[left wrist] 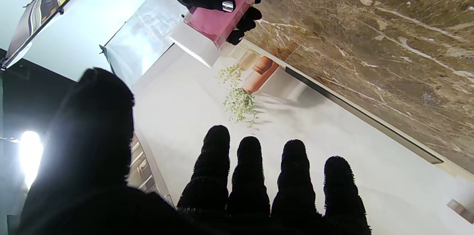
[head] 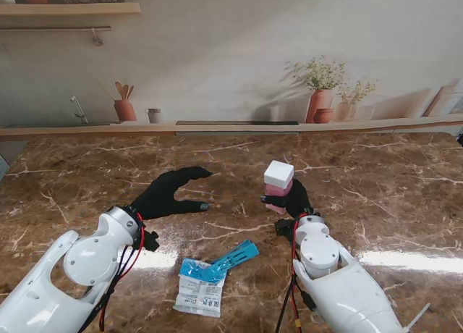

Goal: Fill the seasoning bottle

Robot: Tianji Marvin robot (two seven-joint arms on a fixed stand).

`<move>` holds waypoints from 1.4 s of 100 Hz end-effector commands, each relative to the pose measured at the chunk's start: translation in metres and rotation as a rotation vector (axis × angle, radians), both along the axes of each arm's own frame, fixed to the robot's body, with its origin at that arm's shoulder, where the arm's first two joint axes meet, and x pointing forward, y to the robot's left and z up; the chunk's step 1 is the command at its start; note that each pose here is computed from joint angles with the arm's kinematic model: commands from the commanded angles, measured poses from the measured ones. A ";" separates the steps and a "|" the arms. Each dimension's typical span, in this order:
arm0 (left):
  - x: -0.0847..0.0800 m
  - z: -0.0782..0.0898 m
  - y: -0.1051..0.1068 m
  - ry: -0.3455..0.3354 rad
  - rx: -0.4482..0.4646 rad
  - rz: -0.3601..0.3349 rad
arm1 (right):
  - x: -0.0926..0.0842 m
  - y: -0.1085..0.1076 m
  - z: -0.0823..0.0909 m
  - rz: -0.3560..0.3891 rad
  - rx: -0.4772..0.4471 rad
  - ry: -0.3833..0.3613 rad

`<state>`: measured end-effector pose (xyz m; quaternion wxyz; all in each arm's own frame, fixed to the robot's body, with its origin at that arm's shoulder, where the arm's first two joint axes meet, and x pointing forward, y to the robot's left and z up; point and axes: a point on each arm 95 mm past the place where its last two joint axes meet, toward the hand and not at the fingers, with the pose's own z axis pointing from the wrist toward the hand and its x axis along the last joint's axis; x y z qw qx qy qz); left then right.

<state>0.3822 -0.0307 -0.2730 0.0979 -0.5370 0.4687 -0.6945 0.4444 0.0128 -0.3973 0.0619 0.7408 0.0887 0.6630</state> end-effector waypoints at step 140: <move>-0.001 -0.018 0.000 0.031 -0.035 0.000 | -0.015 -0.023 -0.046 -0.073 -0.021 0.137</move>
